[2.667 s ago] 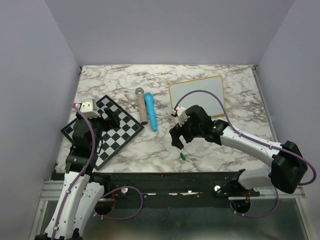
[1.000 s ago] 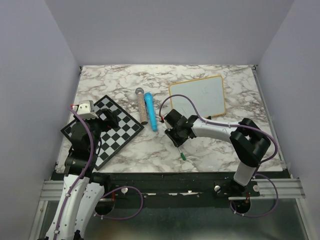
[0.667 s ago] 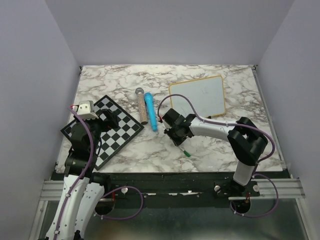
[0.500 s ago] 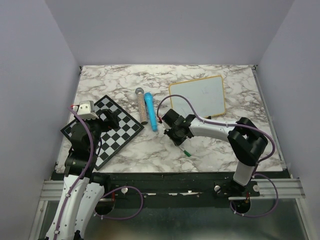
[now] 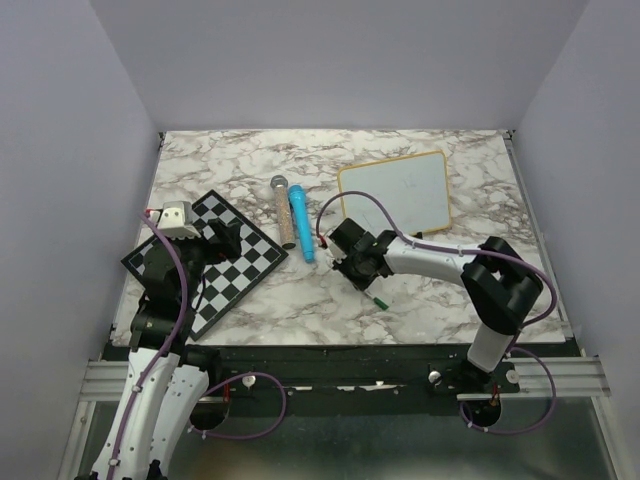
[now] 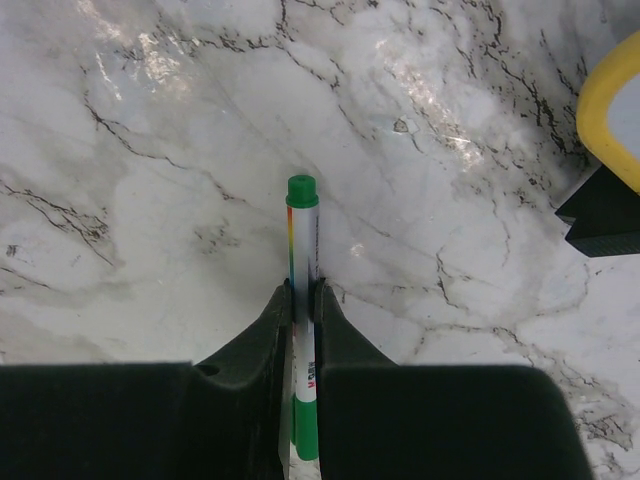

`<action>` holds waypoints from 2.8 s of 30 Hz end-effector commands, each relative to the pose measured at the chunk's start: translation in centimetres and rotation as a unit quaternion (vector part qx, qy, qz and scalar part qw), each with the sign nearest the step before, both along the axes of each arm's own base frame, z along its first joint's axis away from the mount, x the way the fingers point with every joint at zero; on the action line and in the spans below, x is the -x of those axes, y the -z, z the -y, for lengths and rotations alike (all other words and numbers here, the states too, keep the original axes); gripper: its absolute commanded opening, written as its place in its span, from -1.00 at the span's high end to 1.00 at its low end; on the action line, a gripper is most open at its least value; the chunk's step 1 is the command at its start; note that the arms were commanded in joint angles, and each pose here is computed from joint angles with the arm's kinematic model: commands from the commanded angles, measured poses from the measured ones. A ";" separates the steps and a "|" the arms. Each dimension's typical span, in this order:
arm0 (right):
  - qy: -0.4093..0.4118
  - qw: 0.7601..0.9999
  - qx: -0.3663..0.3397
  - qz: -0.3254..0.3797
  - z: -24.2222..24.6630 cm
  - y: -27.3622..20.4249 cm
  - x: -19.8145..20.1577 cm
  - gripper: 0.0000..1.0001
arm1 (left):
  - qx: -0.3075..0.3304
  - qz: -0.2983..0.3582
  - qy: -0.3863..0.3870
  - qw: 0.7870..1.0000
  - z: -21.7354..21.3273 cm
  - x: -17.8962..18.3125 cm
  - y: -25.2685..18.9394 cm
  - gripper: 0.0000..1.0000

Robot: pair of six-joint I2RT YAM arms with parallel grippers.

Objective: Write a sentence on the whiteboard
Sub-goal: Pick up the whiteboard marker from the center of the board, then pass from the right arm to the left

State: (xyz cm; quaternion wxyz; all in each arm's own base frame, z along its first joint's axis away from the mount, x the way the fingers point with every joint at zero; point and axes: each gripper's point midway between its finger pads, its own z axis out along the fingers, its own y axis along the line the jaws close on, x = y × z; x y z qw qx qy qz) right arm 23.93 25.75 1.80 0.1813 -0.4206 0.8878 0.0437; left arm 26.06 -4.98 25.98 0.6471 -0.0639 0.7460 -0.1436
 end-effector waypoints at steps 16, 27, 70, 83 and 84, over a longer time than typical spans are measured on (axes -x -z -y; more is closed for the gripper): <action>-0.069 0.996 -0.045 -0.016 2.0 -1.2 0.0 0.99 | 0.079 -0.001 0.102 0.992 4.3 0.2 0.2 -0.97; -0.065 0.991 -0.117 -0.032 1.6 -3.5 -0.4 0.99 | 0.151 -0.065 0.233 0.959 12.0 2.0 2.8 -0.81; -0.003 0.914 -0.386 -0.124 0.7 -12.0 -0.4 0.99 | 0.281 -0.201 0.423 0.838 35.8 7.1 13.0 -0.08; 0.022 0.902 -0.409 -0.133 1.4 -12.5 -0.8 0.99 | 0.255 -0.204 0.433 0.840 35.7 7.5 13.1 0.92; 0.020 0.902 -0.411 -0.132 1.4 -12.5 -0.8 0.98 | 0.252 -0.202 0.433 0.841 35.7 7.5 13.0 1.00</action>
